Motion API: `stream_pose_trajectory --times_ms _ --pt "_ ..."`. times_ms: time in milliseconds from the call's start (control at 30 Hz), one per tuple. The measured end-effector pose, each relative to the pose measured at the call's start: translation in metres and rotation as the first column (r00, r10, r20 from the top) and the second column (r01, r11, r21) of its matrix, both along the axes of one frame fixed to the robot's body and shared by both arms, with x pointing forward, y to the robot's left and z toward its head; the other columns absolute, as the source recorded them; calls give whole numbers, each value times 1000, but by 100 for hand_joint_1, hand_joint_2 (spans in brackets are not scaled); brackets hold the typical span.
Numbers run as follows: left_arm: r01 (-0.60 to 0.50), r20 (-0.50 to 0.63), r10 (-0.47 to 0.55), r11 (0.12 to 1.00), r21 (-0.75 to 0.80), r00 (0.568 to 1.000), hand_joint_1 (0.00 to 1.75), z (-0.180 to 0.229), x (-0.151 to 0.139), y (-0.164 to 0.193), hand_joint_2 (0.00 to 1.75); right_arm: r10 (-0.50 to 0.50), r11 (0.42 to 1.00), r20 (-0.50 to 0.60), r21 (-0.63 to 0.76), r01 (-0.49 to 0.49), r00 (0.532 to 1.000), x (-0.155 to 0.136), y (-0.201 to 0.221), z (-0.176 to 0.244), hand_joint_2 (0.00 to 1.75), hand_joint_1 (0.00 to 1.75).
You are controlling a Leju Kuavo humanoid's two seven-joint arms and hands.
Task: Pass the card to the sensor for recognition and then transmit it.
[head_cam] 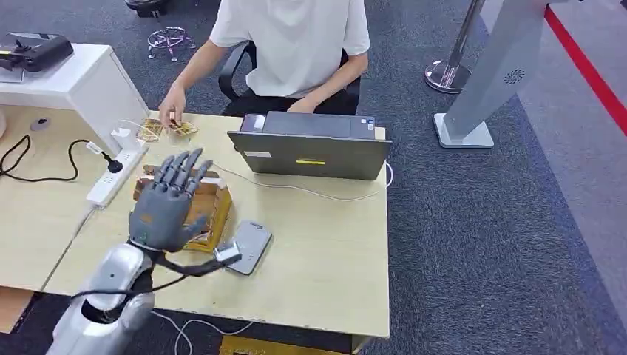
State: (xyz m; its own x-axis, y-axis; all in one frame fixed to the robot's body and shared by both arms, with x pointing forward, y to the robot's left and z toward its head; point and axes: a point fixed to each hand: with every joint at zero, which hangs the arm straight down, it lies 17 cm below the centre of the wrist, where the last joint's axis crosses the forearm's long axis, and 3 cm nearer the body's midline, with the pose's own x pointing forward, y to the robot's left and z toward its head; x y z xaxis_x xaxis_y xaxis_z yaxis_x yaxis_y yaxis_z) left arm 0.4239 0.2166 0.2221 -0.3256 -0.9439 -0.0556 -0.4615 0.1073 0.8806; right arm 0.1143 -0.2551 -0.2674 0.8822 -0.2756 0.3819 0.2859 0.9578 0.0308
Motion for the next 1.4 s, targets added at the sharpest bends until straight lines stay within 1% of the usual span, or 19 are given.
stream_pose_trajectory --times_ms 67,167,233,333,467,633,700,833,1000,1133,1400 --pt "7 -59 -7 1000 -6 998 0 -28 -27 -1 175 -18 1000 -1 0 18 1000 -2 -2 0 175 0" --pt "2 -136 -3 1000 -4 991 0 -56 -45 4 175 -32 999 1 0 32 999 -2 -4 0 175 0" --pt "-9 -190 9 1000 2 982 0 -70 -47 7 175 -37 999 4 -1 37 999 -1 -4 0 175 0" --pt "-56 -275 61 998 24 959 0 -95 -46 22 175 -36 999 4 0 36 999 -2 -4 0 175 0" --pt "-125 -314 134 991 50 940 0 -114 -41 50 175 -29 1000 6 0 29 1000 -1 -4 0 175 0" --pt "-155 -334 166 986 60 928 0 -125 -39 64 175 -28 1000 7 0 28 1000 -1 -4 0 175 0" --pt "-172 -327 184 983 67 927 0 -125 -38 69 175 -25 1000 7 0 25 1000 -1 -4 0 175 0" --pt "-238 -223 244 970 57 944 0 -110 -34 92 175 -2 1000 4 -3 2 1000 -1 -3 0 175 0" --pt "-271 -133 275 961 50 952 0 -99 -30 112 175 19 1000 2 -2 -19 1000 -1 -1 0 175 0" --pt "-281 -108 286 958 57 952 0 -98 -24 114 175 35 999 -8 -3 -35 999 -2 0 -1 175 0" --pt "-318 -87 324 945 78 942 0 -92 11 114 175 70 998 -2 -6 -70 998 1 2 0 175 0"
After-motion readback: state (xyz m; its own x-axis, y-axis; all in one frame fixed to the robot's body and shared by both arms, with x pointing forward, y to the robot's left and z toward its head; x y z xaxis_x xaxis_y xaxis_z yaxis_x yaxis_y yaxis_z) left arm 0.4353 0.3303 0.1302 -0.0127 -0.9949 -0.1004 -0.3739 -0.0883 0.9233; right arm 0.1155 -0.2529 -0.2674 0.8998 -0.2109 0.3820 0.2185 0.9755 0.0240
